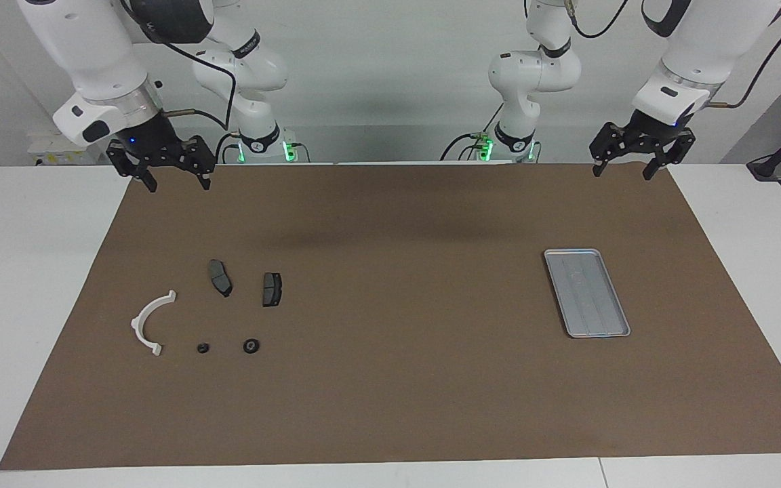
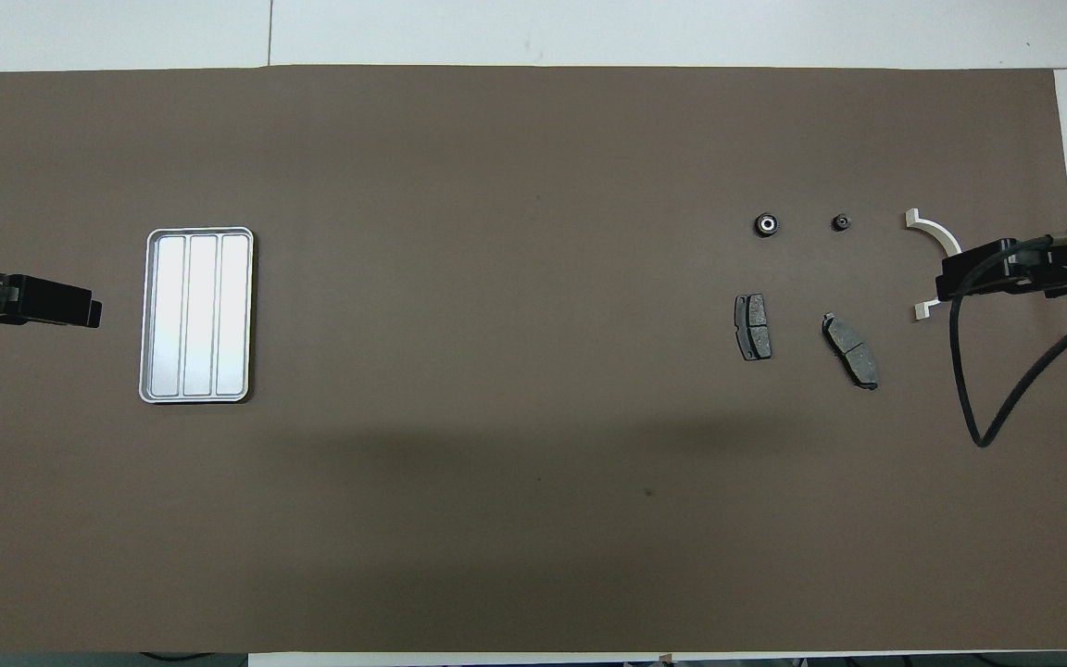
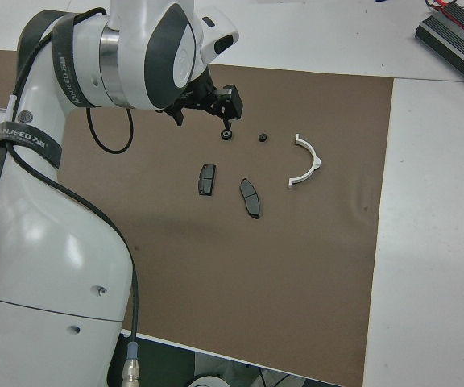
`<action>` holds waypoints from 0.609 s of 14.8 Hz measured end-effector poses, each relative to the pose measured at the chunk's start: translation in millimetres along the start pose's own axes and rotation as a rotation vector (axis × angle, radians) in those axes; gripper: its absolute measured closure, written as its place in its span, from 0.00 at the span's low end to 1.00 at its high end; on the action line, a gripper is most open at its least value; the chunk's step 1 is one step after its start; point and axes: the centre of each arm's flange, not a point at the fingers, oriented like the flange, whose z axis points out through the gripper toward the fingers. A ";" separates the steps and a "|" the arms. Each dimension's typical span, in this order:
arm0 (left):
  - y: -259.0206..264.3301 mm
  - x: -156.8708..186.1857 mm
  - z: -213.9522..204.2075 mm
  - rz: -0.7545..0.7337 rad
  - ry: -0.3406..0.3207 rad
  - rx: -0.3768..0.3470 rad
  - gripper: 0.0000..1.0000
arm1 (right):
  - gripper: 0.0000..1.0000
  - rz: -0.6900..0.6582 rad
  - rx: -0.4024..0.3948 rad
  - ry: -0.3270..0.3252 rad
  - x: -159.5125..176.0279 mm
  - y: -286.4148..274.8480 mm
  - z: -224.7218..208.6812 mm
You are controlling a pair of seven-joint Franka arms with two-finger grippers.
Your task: Place bearing gear from tray to pile
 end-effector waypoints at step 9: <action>0.0 0.0 0.0 0.000 0.000 0.000 0.00 | 0.00 -0.010 -0.012 0.021 1.6 -4.2 -3.8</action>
